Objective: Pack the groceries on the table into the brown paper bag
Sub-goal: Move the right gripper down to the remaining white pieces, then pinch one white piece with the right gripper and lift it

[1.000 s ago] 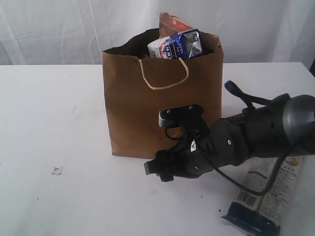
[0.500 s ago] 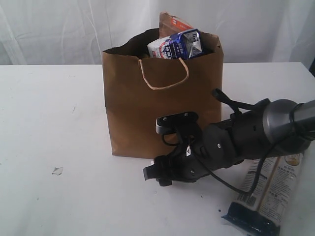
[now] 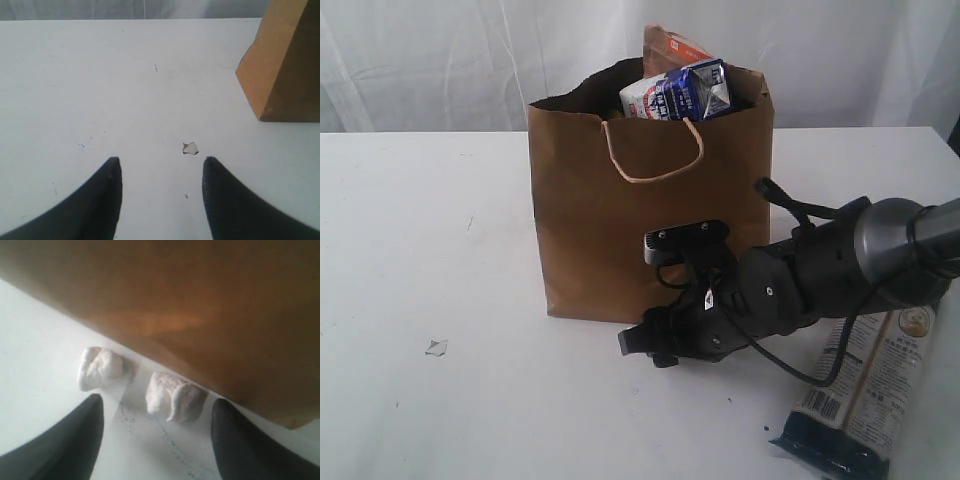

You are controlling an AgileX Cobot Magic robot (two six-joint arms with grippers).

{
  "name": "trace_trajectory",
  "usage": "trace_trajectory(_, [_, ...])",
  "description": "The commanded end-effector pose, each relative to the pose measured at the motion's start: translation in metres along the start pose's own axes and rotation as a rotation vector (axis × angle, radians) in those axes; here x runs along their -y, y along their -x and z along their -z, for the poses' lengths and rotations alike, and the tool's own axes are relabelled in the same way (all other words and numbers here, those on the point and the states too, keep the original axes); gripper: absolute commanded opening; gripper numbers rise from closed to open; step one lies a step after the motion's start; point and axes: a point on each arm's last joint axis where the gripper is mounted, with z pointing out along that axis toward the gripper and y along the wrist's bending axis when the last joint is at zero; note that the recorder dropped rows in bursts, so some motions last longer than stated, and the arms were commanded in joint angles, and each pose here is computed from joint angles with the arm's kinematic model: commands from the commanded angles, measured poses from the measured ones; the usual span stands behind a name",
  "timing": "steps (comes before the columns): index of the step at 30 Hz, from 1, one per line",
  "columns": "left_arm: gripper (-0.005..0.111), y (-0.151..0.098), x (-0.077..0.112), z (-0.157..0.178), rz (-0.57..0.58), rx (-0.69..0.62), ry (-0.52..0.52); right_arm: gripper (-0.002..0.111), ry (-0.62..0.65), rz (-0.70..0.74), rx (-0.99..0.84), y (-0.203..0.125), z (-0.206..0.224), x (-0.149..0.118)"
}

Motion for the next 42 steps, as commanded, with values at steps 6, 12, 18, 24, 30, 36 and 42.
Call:
trace_trajectory(6, [0.053,-0.001,0.0,0.0,0.004,-0.003,0.0,0.053,-0.005,0.008,0.018,0.003,-0.001,0.003])
trace_trajectory(12, [0.053,-0.001,0.0,0.0,0.004,-0.003,0.0,0.036,-0.004,0.01,0.03,0.004,-0.001,0.003])
trace_trajectory(18, [0.053,-0.001,0.0,0.0,0.004,-0.003,0.0,0.018,-0.004,0.008,0.031,0.004,-0.001,0.003])
trace_trajectory(24, [0.053,-0.001,0.0,0.0,0.004,-0.003,0.0,0.0,-0.007,0.008,-0.002,0.001,-0.001,0.004])
trace_trajectory(30, [0.053,-0.001,0.0,0.0,0.004,-0.003,0.0,0.0,-0.008,0.008,-0.03,-0.001,0.004,0.003])
trace_trajectory(36, [0.053,-0.001,0.0,0.0,0.004,-0.003,0.0,0.0,0.001,0.009,0.002,-0.003,0.021,0.003])
trace_trajectory(42, [0.053,-0.001,0.0,0.0,0.004,-0.003,0.0,0.0,0.009,0.008,0.025,-0.021,0.052,0.008])
